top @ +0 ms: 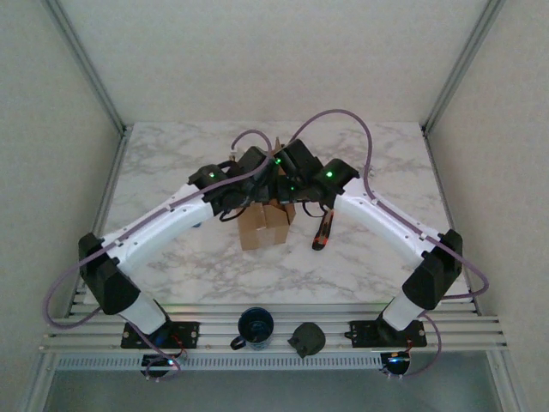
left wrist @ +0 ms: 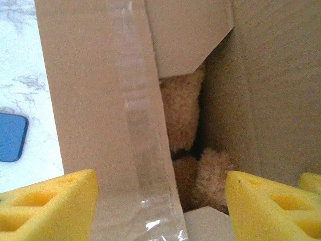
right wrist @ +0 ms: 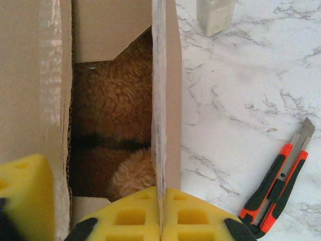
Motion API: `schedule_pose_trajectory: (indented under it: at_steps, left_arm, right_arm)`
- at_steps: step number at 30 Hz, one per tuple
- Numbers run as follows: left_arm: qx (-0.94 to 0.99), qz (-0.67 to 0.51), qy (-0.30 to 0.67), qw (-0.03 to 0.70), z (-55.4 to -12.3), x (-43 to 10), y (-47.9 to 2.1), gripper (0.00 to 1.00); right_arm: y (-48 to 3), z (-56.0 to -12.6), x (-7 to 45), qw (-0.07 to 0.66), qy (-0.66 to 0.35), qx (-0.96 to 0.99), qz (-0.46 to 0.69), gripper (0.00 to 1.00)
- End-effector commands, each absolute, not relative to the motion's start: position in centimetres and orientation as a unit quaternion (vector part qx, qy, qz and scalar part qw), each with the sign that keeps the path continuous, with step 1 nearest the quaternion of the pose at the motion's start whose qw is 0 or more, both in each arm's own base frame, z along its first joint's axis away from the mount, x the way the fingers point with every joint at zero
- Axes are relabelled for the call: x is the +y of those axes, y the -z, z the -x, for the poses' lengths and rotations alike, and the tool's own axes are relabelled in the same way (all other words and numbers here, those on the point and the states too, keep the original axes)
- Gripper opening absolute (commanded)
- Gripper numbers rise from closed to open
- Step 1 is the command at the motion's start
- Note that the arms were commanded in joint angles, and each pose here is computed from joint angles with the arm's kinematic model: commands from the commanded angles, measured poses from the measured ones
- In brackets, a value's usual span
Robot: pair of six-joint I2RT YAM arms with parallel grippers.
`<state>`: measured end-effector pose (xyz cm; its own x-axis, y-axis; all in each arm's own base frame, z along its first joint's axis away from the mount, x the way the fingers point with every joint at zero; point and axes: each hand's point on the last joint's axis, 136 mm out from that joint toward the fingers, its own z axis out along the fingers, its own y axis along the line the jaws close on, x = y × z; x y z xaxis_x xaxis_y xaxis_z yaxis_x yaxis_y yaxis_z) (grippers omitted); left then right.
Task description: Unpack the express box
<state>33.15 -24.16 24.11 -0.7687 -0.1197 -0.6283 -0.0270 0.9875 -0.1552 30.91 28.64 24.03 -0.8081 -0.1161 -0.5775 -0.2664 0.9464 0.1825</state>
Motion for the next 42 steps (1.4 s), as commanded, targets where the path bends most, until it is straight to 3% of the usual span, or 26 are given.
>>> schedule_pose_trajectory:
  at_steps: [1,9,13,37,40,42]
  left_arm:
    - [0.950,0.045,0.036,0.306,-32.8,-24.3,-21.1,0.68]
    - [0.956,0.040,-0.034,0.287,-32.8,-23.7,-19.0,0.68]
    - [0.954,0.046,-0.057,0.290,-32.8,-23.2,-19.0,0.64]
    - [0.928,0.047,-0.138,0.343,-32.4,-22.0,-24.5,0.13]
    - [0.926,0.048,-0.139,0.349,-32.3,-21.9,-25.0,0.00]
    - [0.924,0.051,-0.146,0.351,-32.2,-21.6,-25.1,0.00]
  right_arm:
    - [-25.9,-31.2,29.3,0.318,-0.157,0.930,0.090,0.00]
    - [-26.3,-31.2,29.8,0.324,-0.175,0.925,0.092,0.00]
    - [-26.7,-31.1,29.9,0.326,-0.181,0.923,0.095,0.00]
    - [-25.6,-30.9,28.5,0.320,-0.161,0.929,0.088,0.00]
    - [-25.2,-30.9,28.4,0.316,-0.161,0.931,0.086,0.00]
    - [-25.2,-30.9,28.4,0.315,-0.161,0.932,0.085,0.00]
